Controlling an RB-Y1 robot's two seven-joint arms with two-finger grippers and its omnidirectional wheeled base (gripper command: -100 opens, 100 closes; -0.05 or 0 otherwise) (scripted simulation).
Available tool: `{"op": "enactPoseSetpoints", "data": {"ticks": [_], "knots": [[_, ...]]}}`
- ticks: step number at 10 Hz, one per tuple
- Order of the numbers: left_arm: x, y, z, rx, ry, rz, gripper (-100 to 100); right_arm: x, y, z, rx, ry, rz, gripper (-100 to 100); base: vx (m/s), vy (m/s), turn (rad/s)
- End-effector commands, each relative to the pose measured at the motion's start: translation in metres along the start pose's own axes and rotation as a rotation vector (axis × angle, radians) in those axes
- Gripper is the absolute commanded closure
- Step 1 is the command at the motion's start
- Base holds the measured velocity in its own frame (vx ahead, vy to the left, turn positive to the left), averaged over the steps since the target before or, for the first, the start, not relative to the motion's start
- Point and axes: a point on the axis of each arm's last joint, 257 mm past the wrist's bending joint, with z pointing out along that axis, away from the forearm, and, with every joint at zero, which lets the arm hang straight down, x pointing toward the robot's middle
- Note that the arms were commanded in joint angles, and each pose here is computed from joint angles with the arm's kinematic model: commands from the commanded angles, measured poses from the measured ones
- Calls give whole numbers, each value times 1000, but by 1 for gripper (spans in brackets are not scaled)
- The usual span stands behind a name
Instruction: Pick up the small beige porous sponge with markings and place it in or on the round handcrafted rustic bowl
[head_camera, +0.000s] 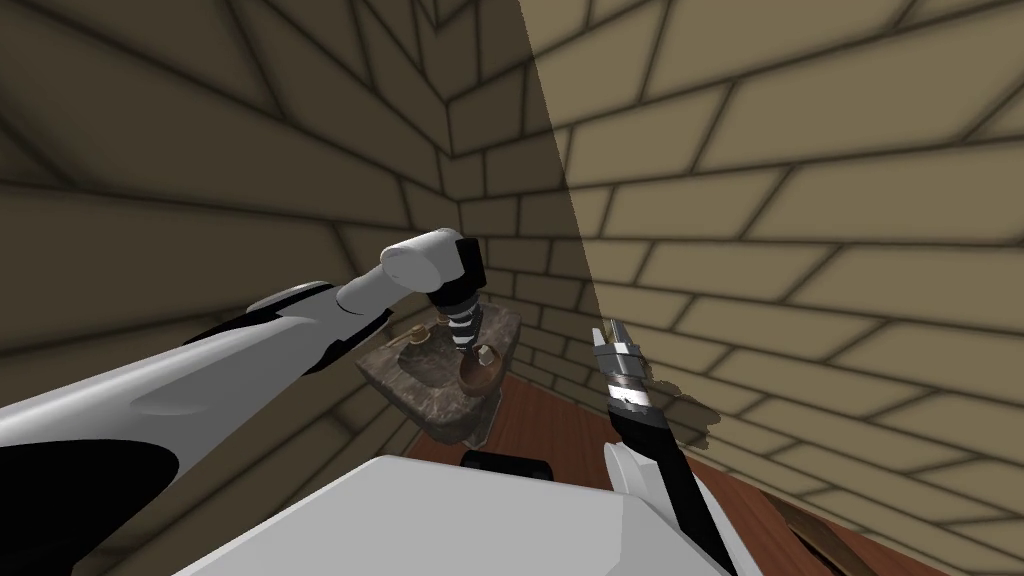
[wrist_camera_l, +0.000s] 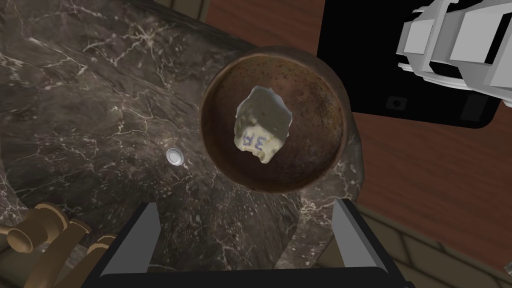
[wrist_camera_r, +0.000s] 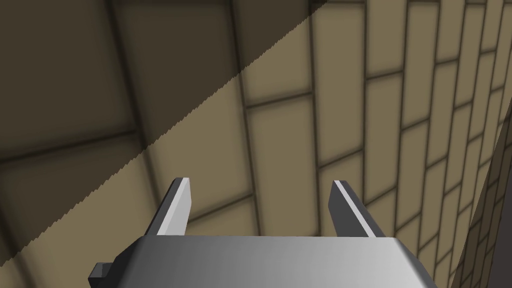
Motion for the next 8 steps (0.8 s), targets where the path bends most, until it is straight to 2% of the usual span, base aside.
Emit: {"op": "enactPoseSetpoints", "data": {"ticks": [1, 2, 3, 8], "knots": [[-2, 4, -10, 1, -4, -1, -100, 0, 0, 0, 0, 0, 0, 0, 38, -2, 9], [-1, 4, -6, 1, -3, -1, -100, 0, 0, 0, 0, 0, 0, 0, 17, 0, 3], [-2, 4, -7, 1, -3, -3, 0, 0, 0, 0, 0, 0, 0, 0, 0, 0, 0], [-1, 4, -6, 1, -3, -3, 0, 0, 0, 0, 0, 0, 0, 0, 0, 0, 0]]}}
